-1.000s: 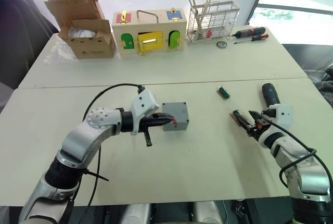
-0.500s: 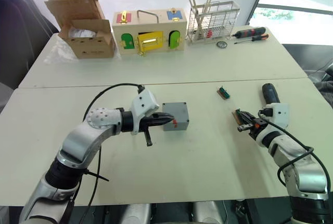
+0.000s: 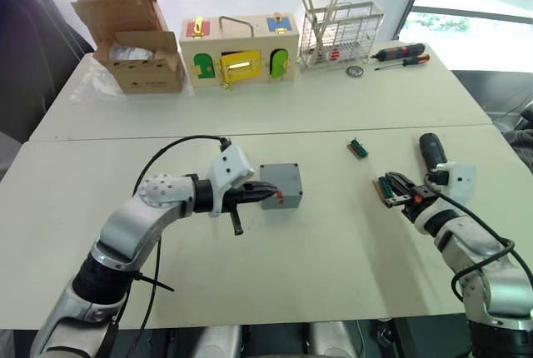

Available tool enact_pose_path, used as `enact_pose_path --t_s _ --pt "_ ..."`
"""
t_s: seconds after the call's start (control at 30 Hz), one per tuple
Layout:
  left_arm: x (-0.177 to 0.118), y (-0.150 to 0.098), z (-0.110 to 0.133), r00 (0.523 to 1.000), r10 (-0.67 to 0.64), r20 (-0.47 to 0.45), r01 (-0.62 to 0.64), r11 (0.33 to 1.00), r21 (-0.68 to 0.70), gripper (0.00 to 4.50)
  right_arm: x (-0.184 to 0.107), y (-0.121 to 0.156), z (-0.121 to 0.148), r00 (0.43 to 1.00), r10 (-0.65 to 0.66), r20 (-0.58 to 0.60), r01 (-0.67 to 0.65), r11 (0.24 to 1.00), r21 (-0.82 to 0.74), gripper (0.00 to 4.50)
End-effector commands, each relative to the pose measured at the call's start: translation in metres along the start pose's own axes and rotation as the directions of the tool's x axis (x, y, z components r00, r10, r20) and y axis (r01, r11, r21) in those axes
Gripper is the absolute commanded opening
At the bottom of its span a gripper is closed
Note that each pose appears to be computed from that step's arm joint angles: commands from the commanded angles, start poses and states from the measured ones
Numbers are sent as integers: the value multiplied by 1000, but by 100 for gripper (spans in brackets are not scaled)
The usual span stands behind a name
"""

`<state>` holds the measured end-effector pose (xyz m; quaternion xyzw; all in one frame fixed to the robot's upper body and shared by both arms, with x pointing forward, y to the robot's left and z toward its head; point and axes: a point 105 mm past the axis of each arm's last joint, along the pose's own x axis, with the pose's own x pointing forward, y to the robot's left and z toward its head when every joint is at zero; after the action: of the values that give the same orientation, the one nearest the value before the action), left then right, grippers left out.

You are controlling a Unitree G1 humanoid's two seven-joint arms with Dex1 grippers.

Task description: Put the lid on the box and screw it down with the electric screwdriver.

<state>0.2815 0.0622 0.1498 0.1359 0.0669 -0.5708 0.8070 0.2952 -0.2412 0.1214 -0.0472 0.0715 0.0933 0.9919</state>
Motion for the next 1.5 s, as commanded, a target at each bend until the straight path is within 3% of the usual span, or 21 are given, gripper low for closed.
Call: enact_pose_path --t_s 0.03,0.13,0.27,0.5,0.8,1.5 --pt "-5 4 13 999 8 47 -8 1000 13 0 -6 1 38 990 11 137 -6 999 -36 4" --pt "-20 19 23 994 67 84 -64 997 -34 0 0 18 73 967 97 234 -85 995 -60 4" --pt "-51 36 21 984 170 59 -165 983 -80 0 27 72 103 898 357 258 -343 934 -99 4" --pt "-70 30 9 975 220 23 -215 968 -133 0 50 120 77 809 576 119 -562 817 -131 4" --pt "-62 13 -7 973 230 -22 -231 965 -126 0 54 130 67 763 641 86 -629 766 -132 4" --pt "-56 12 -5 973 229 -23 -230 966 -122 0 64 141 49 768 638 53 -628 767 -134 4"
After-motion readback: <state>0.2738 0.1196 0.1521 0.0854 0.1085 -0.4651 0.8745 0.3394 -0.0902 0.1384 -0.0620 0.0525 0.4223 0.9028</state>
